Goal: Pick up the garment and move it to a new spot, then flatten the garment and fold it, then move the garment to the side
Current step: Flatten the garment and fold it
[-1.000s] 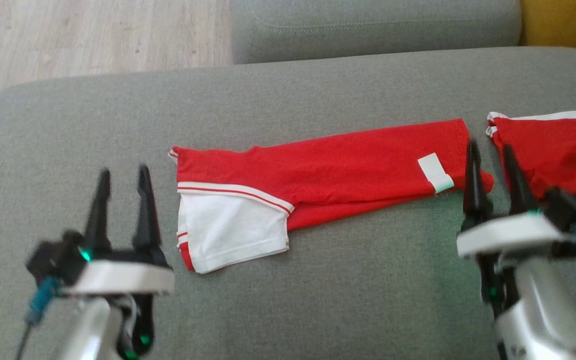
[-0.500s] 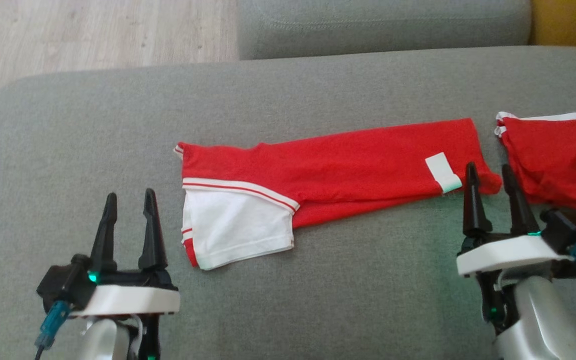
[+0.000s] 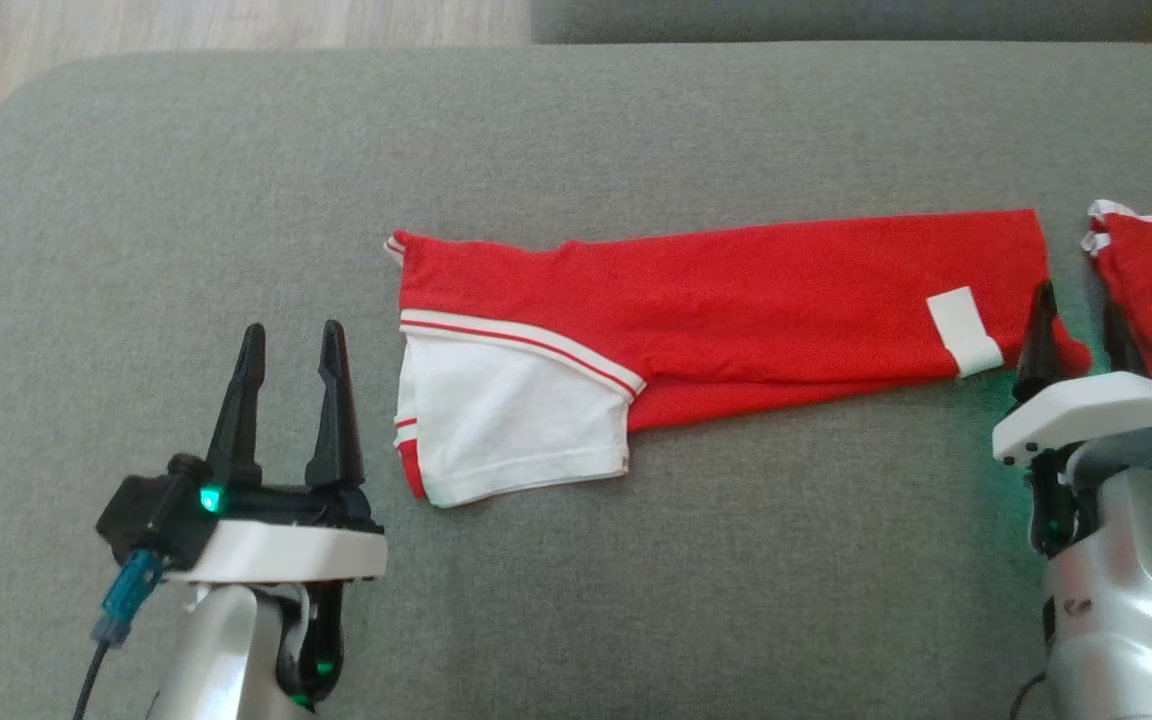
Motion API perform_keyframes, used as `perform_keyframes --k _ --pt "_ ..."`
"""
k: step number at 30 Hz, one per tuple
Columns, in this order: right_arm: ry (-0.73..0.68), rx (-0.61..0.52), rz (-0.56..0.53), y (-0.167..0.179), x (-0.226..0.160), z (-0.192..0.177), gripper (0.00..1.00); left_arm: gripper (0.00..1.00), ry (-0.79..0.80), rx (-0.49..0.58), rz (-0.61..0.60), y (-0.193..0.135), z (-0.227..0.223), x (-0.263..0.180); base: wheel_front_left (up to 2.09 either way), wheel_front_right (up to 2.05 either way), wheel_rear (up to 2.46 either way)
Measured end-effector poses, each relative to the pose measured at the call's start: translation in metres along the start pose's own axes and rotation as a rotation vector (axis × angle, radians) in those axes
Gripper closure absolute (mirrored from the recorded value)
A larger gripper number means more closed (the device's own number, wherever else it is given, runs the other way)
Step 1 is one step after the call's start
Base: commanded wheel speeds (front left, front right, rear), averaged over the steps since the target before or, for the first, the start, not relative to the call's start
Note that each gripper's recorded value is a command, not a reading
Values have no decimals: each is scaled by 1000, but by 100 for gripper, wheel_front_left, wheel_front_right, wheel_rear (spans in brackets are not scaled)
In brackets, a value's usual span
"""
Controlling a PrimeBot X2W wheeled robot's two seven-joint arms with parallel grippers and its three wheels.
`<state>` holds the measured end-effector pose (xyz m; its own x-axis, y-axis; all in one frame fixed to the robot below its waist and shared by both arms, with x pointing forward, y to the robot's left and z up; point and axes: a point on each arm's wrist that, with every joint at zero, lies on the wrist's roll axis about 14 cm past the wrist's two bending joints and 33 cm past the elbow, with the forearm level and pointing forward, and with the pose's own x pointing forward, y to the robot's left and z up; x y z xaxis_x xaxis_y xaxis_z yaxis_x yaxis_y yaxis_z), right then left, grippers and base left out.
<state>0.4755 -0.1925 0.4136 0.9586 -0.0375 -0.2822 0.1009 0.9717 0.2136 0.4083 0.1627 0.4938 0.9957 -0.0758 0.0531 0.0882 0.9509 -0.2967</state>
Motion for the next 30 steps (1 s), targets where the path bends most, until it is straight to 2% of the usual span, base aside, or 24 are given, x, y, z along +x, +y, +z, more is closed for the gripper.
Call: perform_keyframes --k 8,16,17,18,24,30 --pt "186 -10 -53 -11 6 -50 0 0 11 3 4 3 -4 6 0 0 0" --pt "195 17 -47 -4 19 -49 0 0 28 -1 -11 -1 -11 11 0 0 0" --pt "199 13 -44 -3 19 -50 74 0 28 -1 -13 -2 -12 12 0 0 0" --pt "195 5 -37 -2 20 -48 100 0 27 -2 -15 -3 -11 12 0 0 0" --pt "154 20 -18 4 13 -36 100 0 10 -6 -44 -13 -6 15 0 0 0" --pt "41 77 -50 -7 5 -4 100 0 -16 -10 -75 -25 4 15 0 0 0"
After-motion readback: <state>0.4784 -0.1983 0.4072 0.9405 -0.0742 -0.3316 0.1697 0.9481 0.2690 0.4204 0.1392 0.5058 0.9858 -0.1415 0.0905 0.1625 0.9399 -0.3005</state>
